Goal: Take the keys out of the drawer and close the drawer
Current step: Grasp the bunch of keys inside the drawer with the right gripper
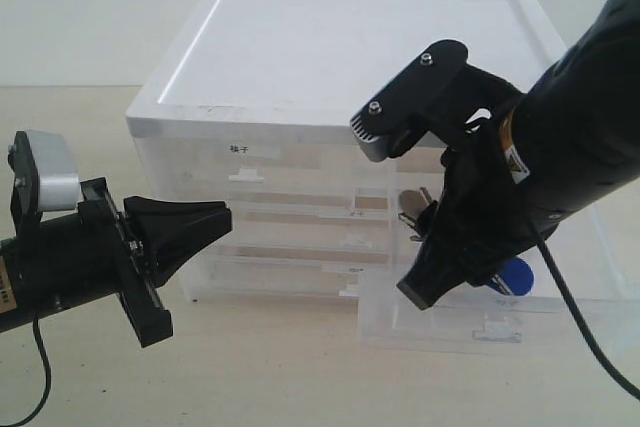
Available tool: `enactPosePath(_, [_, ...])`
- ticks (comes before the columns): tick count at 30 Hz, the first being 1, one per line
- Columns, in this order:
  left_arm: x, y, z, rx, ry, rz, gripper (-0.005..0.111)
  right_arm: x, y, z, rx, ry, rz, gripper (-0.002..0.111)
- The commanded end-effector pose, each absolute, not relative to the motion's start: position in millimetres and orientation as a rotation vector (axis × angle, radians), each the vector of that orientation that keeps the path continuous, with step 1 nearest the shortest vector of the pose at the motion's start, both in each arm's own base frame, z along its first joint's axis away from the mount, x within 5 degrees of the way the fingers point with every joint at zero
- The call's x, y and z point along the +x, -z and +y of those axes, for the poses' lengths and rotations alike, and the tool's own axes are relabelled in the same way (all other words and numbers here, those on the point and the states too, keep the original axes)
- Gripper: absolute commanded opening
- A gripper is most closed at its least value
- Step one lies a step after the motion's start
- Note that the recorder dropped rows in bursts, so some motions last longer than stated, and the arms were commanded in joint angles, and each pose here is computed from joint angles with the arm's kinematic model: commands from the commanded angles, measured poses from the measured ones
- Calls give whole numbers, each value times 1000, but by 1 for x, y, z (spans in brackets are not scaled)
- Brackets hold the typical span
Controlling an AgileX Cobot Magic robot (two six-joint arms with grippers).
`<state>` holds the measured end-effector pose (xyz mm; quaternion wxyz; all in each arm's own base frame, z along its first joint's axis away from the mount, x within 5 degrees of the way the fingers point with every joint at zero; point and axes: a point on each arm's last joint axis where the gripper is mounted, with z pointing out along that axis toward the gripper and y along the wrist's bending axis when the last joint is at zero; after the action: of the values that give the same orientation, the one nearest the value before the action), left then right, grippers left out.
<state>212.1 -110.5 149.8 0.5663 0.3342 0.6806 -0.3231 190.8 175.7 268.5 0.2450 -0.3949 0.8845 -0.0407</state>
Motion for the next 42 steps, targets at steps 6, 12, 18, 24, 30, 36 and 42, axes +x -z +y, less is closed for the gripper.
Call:
enactPosePath(6, [212,-150,-111,782,768,1600,5,193,-266,173,-1178,187,2371,0])
enactPosePath(12, [212,-150,-111,782,768,1600,5,195,-283,173,-1162,190,2304,0])
enactPosePath(18, [212,-150,-111,782,768,1600,5,185,-307,163,-1120,139,2229,0])
enactPosePath(24, [212,-150,-111,782,768,1600,5,174,-314,158,-1100,53,2256,0])
enactPosePath(30, [212,-150,-111,782,768,1600,5,173,-315,159,-1103,27,2250,0])
enactPosePath(36, [212,-150,-111,784,769,1600,5,169,-308,159,-1146,14,2289,55])
enactPosePath(42, [212,-150,-111,785,770,1600,5,168,-299,157,-1158,28,2294,54])
